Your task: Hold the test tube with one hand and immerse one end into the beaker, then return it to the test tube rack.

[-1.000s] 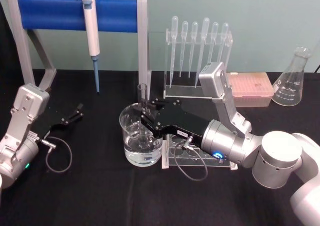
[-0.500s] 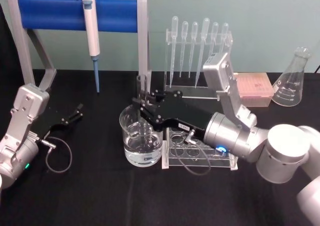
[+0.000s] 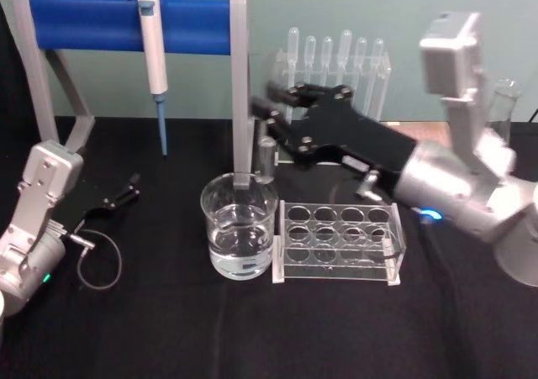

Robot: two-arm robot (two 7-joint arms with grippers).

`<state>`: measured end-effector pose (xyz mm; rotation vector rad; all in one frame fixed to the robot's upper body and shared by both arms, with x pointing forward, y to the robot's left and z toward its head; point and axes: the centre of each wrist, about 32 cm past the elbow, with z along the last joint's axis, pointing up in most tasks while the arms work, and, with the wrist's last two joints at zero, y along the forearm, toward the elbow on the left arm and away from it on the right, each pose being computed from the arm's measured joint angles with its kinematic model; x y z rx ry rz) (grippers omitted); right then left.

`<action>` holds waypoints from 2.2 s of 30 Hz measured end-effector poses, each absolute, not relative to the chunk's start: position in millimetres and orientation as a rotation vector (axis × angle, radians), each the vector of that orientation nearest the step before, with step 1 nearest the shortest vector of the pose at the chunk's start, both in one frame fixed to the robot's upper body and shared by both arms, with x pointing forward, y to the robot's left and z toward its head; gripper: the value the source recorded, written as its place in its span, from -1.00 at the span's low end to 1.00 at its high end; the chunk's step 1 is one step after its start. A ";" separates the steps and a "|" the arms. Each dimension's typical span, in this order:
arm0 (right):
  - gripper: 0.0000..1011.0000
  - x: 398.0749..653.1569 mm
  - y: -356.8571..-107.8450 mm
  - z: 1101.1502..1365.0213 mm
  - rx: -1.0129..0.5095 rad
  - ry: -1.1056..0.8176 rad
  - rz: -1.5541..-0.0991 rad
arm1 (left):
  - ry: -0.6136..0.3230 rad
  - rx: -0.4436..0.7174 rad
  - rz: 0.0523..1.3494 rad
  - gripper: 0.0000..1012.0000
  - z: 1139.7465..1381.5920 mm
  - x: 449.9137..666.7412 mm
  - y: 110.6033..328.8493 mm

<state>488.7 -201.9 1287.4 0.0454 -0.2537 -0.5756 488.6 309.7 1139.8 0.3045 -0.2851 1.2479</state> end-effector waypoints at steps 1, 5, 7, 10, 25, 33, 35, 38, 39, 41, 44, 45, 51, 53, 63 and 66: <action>-0.55 486.0 -204.7 1289.3 0.047 -0.258 -0.584 | -0.285 0.304 1.248 0.98 1139.8 488.6 309.7; -0.55 471.7 -220.2 1293.8 0.039 -0.263 -0.633 | -0.285 0.304 1.248 0.98 1139.8 488.6 309.7; -0.55 463.8 -229.0 1291.2 0.026 -0.251 -0.663 | -0.285 0.304 1.248 0.98 1139.8 488.6 309.7; -0.55 455.9 -238.7 1283.6 0.006 -0.227 -0.695 | -0.285 0.304 1.248 0.98 1139.8 488.6 309.7; -0.55 452.3 -262.4 1222.2 0.006 -0.117 -0.750 | -0.285 0.304 1.248 0.98 1139.8 488.6 309.6; -0.55 459.1 -257.5 1211.2 0.007 -0.128 -0.739 | -0.285 0.304 1.248 0.98 1139.8 488.6 309.7; -0.55 459.6 -257.1 1210.3 0.005 -0.133 -0.740 | -0.285 0.304 1.248 0.98 1139.8 488.6 309.7; -0.55 460.5 -256.6 1208.4 0.005 -0.144 -0.740 | -0.285 0.304 1.248 0.98 1139.8 488.6 309.7; -0.55 460.6 -256.4 1207.9 0.005 -0.149 -0.739 | -0.285 0.304 1.248 0.98 1139.8 488.6 309.7; -0.55 461.0 -256.4 1207.0 0.007 -0.153 -0.740 | -0.285 0.304 1.248 0.98 1139.8 488.6 309.6; -0.55 461.6 -256.5 1205.0 0.007 -0.152 -0.741 | -0.285 0.305 1.248 0.98 1139.8 488.6 309.7; -0.55 461.8 -256.5 1204.3 0.007 -0.152 -0.741 | -0.285 0.304 1.248 0.98 1139.8 488.6 309.7; -0.55 463.2 -255.2 1192.8 -0.007 -0.159 -0.733 | -0.285 0.304 1.248 0.98 1139.8 488.6 309.7; -0.55 463.4 -254.8 1190.0 -0.010 -0.161 -0.731 | -0.285 0.304 1.248 0.98 1139.8 488.6 309.7; -0.55 466.4 -255.8 1172.9 -0.021 -0.161 -0.721 | -0.285 0.304 1.248 0.98 1139.8 488.6 309.7; -0.55 467.5 -256.5 1168.9 -0.031 -0.154 -0.720 | -0.285 0.304 1.248 0.98 1139.8 488.6 309.7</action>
